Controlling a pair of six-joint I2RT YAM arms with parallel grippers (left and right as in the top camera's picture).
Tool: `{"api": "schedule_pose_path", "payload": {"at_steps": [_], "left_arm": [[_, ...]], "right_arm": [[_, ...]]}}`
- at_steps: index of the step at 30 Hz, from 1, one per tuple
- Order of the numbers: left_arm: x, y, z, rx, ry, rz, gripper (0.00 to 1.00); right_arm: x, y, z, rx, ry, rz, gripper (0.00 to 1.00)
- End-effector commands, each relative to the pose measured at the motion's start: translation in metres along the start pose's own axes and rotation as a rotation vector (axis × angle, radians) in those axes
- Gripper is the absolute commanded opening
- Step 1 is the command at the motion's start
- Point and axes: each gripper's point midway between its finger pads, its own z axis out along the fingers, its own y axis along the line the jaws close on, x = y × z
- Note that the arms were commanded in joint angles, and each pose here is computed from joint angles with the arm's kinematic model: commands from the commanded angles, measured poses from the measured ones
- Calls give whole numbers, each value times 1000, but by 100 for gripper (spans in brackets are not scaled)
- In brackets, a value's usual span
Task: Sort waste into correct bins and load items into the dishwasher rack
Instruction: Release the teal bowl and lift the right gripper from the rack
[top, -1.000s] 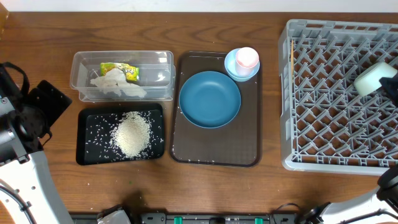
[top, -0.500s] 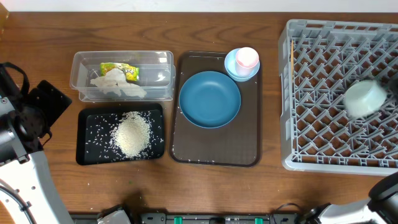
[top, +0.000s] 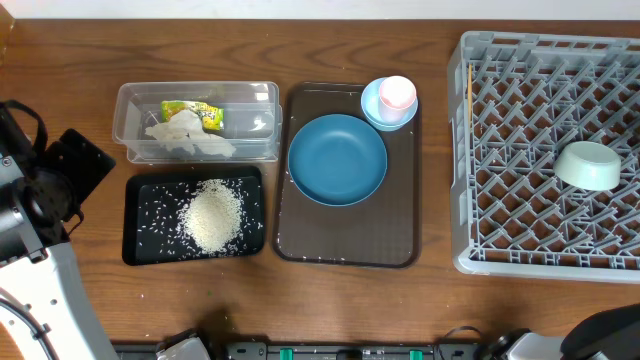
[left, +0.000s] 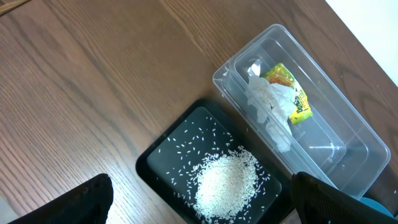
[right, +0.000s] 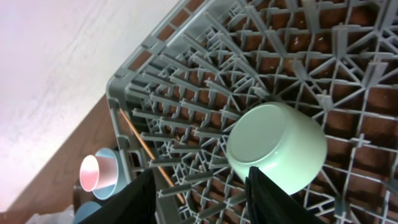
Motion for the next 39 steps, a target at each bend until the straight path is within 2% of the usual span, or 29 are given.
{"api": "schedule_pose_path", "payload": {"at_steps": [1,5,8,11,17,22,26,32,39], "left_arm": [[-2,2,0,-10,-7,-1,93],[-2,2,0,-10,-7,-1,93],[-2,2,0,-10,-7,-1,93],[-2,2,0,-10,-7,-1,93],[-2,2,0,-10,-7,-1,93],[-2,2,0,-10,-7,-1,93],[-2,2,0,-10,-7,-1,93],[-2,2,0,-10,-7,-1,93],[-2,2,0,-10,-7,-1,93]], "right_arm": [[7,14,0,53,-3,-49,45],[9,3,14,225,-6,-56,42],[9,-9,30,356,-10,-50,23],[5,-19,49,431,-24,-41,10],[15,-40,91,460,40,-3,1],[35,-63,118,494,138,13,1],[49,-70,120,515,195,28,1],[48,-59,100,511,185,26,1],[35,-29,56,478,96,0,1]]}}
